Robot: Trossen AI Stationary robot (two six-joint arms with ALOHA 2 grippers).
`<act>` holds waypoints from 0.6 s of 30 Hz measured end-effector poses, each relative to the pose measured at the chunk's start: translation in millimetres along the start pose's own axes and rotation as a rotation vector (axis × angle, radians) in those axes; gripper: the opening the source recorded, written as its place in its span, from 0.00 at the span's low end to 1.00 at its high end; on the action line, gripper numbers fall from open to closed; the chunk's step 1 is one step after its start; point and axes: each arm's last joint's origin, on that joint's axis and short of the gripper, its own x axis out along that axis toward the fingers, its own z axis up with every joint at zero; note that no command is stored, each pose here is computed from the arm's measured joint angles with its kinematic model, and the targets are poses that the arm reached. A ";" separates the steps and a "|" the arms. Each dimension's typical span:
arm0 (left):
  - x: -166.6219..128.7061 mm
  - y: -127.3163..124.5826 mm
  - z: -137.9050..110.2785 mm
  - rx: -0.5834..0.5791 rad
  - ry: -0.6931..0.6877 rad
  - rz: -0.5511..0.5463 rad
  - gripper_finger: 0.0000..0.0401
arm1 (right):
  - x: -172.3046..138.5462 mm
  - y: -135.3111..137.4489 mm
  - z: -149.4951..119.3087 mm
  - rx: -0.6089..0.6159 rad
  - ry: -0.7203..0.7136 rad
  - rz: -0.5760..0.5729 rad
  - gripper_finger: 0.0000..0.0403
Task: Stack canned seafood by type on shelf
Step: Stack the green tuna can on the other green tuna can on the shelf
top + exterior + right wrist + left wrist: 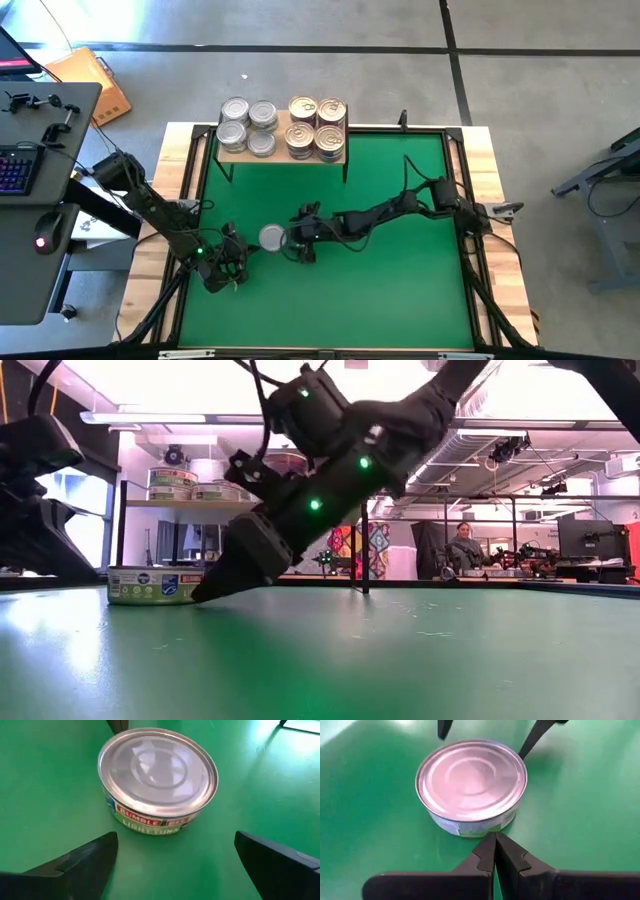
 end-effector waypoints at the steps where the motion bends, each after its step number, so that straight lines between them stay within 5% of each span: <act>1: 0.0 0.1 0.1 0.004 -0.005 0.003 0.00 | 0.3 -1.0 -2.9 0.005 -0.018 0.003 0.98; 18: 10.8 7.5 7.4 0.050 -0.017 0.080 0.00 | 36.2 -9.5 -11.7 0.067 -0.222 0.081 0.98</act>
